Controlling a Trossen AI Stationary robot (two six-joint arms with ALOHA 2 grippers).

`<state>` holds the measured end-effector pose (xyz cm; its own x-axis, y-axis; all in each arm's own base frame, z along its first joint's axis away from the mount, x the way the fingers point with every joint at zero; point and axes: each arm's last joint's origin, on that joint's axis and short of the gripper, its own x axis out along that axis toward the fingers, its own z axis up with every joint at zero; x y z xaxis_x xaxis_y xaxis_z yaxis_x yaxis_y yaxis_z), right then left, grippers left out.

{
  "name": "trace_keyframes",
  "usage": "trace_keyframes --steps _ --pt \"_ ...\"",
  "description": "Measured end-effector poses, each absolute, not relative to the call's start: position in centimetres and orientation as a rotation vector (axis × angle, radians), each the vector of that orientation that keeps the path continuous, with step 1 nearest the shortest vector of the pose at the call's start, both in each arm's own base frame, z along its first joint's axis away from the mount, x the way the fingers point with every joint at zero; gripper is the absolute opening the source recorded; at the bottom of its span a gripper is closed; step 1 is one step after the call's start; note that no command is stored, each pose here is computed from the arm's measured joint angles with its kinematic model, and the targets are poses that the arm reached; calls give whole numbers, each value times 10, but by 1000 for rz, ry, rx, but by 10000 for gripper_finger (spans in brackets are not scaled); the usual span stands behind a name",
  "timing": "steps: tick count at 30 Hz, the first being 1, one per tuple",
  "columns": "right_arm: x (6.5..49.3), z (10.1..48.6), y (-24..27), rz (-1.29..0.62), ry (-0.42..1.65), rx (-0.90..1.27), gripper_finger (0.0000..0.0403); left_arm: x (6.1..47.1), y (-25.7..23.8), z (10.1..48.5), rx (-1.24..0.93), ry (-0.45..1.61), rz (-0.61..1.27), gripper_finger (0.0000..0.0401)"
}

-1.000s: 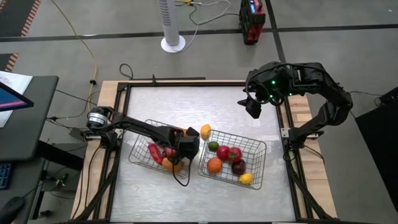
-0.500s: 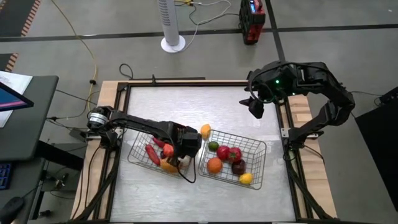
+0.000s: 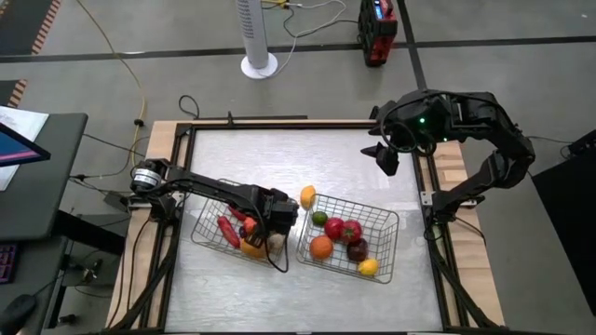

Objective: Sort produce into baskets
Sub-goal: Put the left lemon into the right wire basket

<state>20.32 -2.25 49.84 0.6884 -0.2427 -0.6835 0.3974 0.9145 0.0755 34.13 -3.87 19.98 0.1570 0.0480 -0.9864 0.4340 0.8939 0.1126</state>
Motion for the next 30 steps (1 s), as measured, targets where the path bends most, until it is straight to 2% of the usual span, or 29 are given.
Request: trace_keyframes --steps 6,11,19,30 --pt "203 498 -23 -381 720 275 302 341 -35 192 482 1375 -318 298" --pt "203 498 -23 -394 713 307 302 340 -34 189 599 1363 -346 326" --pt "203 499 -20 -440 698 313 302 343 -32 188 611 1310 -450 306" --pt "204 499 -14 -440 691 302 302 335 -29 169 697 1280 -520 234"
